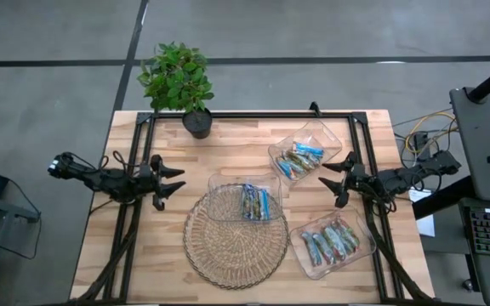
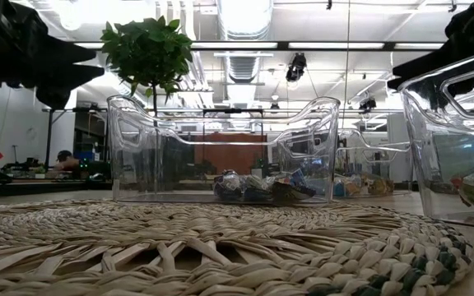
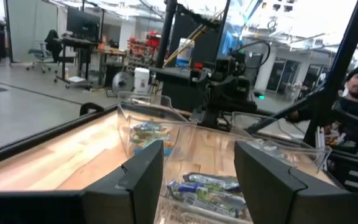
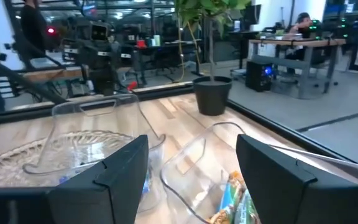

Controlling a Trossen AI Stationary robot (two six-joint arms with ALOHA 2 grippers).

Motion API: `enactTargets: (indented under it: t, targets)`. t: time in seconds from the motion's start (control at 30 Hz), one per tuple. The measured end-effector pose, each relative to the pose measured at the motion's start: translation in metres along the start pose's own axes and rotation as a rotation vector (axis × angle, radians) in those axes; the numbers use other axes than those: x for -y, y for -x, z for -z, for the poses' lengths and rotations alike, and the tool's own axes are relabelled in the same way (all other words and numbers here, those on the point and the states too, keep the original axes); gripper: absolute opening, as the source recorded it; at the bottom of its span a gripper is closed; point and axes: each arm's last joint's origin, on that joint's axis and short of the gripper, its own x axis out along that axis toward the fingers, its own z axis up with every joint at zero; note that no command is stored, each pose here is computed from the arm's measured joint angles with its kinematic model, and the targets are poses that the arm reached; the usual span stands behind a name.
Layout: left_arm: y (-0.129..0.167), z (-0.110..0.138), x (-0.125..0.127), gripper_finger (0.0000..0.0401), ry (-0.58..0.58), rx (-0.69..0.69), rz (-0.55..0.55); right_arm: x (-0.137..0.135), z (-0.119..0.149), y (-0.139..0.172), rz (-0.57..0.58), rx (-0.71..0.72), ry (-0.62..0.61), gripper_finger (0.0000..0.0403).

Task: Pick and place Granola Bars by type
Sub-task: Return to Home Position

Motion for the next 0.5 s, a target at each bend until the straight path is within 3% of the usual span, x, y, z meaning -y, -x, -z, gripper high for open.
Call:
enactTargets:
  t: [0.5]
  targets:
    - [-0.0006,0.0023,0.0000,0.0179,-0.018,-0.022,-0.003,-0.0014,0.0033,-0.0022,0.008,-0.032,0.010,0.0233]
